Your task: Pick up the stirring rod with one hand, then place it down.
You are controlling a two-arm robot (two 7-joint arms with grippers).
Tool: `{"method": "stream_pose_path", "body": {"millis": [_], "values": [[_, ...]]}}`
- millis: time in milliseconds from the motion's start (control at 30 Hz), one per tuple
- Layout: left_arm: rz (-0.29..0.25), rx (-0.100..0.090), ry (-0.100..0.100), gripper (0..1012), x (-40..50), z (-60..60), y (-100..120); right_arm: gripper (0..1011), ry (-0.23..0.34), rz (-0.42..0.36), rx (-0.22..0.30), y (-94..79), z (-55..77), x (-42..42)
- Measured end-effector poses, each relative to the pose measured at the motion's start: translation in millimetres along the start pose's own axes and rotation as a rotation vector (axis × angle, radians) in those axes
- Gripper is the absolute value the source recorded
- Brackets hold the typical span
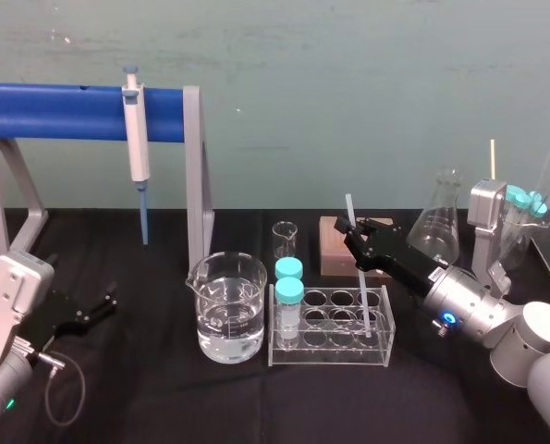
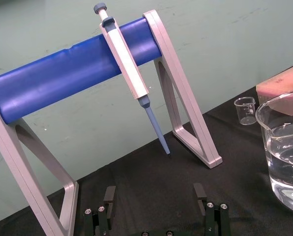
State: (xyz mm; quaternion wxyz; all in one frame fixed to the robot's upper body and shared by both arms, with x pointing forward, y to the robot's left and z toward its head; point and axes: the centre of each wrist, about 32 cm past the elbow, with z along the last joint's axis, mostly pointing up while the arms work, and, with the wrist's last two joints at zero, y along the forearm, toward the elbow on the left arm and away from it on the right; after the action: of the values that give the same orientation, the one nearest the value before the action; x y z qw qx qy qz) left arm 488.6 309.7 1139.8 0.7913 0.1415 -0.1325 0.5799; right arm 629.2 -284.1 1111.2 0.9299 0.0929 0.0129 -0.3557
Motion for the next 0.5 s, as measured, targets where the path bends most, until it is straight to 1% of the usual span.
{"method": "stream_pose_path", "body": {"millis": [200, 233, 300, 333, 400, 433, 500], "values": [[0.0, 0.0, 0.0, 1000, 0.0, 0.0, 0.0, 81, 0.0, 0.0, 0.001, 0.0, 0.0, 0.0], [0.0, 0.0, 0.0, 1000, 0.0, 0.0, 0.0, 116, 0.0, 0.0, 0.001, 0.0, 0.0, 0.0], [0.0, 0.0, 0.0, 1000, 0.0, 0.0, 0.0, 152, -0.001, 0.0, 0.001, 0.0, 0.0, 0.0], [0.0, 0.0, 0.0, 1000, 0.0, 0.0, 0.0, 203, -0.001, 0.0, 0.001, 0.0, 0.0, 0.0], [0.0, 0.0, 0.0, 1000, 0.0, 0.0, 0.0, 239, -0.001, 0.0, 0.001, 0.0, 0.0, 0.0], [0.0, 0.0, 0.0, 1000, 0.0, 0.0, 0.0, 291, -0.001, 0.0, 0.002, 0.0, 0.0, 0.0], [0.0, 0.0, 0.0, 1000, 0.0, 0.0, 0.0, 335, -0.001, 0.0, 0.002, 0.0, 0.0, 0.0]]}}
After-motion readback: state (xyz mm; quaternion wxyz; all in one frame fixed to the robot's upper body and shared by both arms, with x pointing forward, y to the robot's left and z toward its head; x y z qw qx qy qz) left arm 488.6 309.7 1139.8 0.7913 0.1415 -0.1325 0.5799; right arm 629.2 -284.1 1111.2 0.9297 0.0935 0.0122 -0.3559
